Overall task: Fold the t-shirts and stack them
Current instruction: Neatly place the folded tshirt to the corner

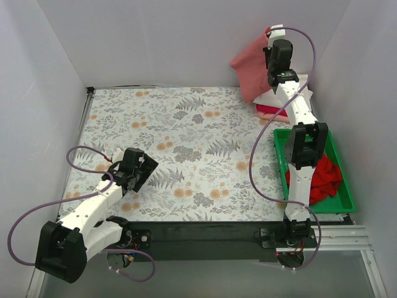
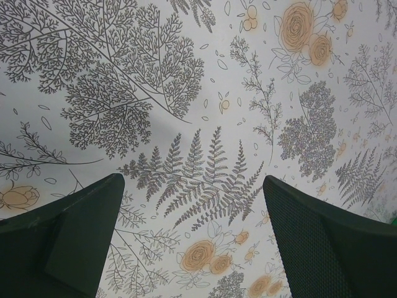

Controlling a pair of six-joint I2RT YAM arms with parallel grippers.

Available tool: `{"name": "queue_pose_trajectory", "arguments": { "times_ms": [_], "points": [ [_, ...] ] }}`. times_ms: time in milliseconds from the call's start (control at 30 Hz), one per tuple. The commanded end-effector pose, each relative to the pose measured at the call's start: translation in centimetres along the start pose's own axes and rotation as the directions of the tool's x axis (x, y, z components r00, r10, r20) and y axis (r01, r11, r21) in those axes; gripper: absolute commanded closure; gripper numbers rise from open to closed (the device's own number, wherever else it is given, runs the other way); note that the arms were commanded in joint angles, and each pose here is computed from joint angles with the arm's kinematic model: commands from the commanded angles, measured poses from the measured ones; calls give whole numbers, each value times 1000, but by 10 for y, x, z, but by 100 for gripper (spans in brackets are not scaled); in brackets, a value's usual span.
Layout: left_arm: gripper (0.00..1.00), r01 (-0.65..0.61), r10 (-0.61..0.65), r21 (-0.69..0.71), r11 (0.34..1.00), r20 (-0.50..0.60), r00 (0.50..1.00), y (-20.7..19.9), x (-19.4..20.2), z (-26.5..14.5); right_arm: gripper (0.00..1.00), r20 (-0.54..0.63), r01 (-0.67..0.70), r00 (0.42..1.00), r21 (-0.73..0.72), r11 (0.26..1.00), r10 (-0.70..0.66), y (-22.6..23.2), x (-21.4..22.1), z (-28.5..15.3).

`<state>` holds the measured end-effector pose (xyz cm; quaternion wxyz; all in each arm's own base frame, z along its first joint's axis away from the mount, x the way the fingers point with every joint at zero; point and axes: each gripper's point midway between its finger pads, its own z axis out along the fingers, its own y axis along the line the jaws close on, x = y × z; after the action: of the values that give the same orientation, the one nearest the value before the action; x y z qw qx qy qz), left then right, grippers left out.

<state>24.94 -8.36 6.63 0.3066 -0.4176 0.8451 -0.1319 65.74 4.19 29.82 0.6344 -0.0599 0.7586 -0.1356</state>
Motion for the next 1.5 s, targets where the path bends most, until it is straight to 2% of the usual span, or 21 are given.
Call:
{"name": "queue_pose_trajectory", "arguments": {
  "times_ms": [0,200,333,400,767,900,967,1033,1067,1100,1167,1200,1233,1467],
  "points": [
    [5,2,-3,34,999,29,1000,-12,-9,-6,99,198,-104,976,60,993,90,-49,-81,-24],
    [6,5,-6,28,1000,12,1000,-13,-5,-2,99,220,-176,961,18,984,168,-79,-83,-22],
    [5,4,-4,19,1000,7,1000,-13,-4,0,99,179,-201,964,-6,980,199,-85,-69,-19],
    [5,2,-2,15,1000,2,1000,-12,-3,1,99,164,-212,965,15,977,206,-103,-58,-15],
    [6,-5,5,0,1000,-7,1000,-14,-1,6,98,14,-316,949,-21,949,316,-118,36,30],
    [5,-13,13,-5,1000,-12,1000,-15,0,8,93,-35,-336,941,-10,942,336,-118,75,50],
    [5,-16,16,-7,1000,-12,1000,-15,0,8,83,-55,-343,938,-19,939,341,-118,95,62],
    [5,-19,18,-6,1000,-10,1000,-16,0,8,62,-68,-366,930,-45,930,362,-116,104,67],
    [5,-20,20,-6,1000,-5,1000,-17,-2,8,57,-85,-370,927,-37,928,366,-115,115,70],
    [5,-21,21,-6,1000,-1,1000,-17,-3,8,44,-90,-375,924,-29,927,371,-116,118,70],
    [5,-21,21,-2,1000,0,1000,-19,-3,8,29,-110,-373,922,-9,928,370,-116,128,68],
    [5,-21,21,0,1000,-1,1000,-20,-4,7,9,-113,-373,922,-9,928,370,-116,129,66],
    [5,-20,20,1,1000,1,1000,-20,-4,7,2,-113,-376,921,-10,926,373,-116,128,65],
    [5,-34,33,28,999,31,999,-29,-13,-2,2,-77,-382,922,-29,924,378,-118,87,35]
  ]
}}
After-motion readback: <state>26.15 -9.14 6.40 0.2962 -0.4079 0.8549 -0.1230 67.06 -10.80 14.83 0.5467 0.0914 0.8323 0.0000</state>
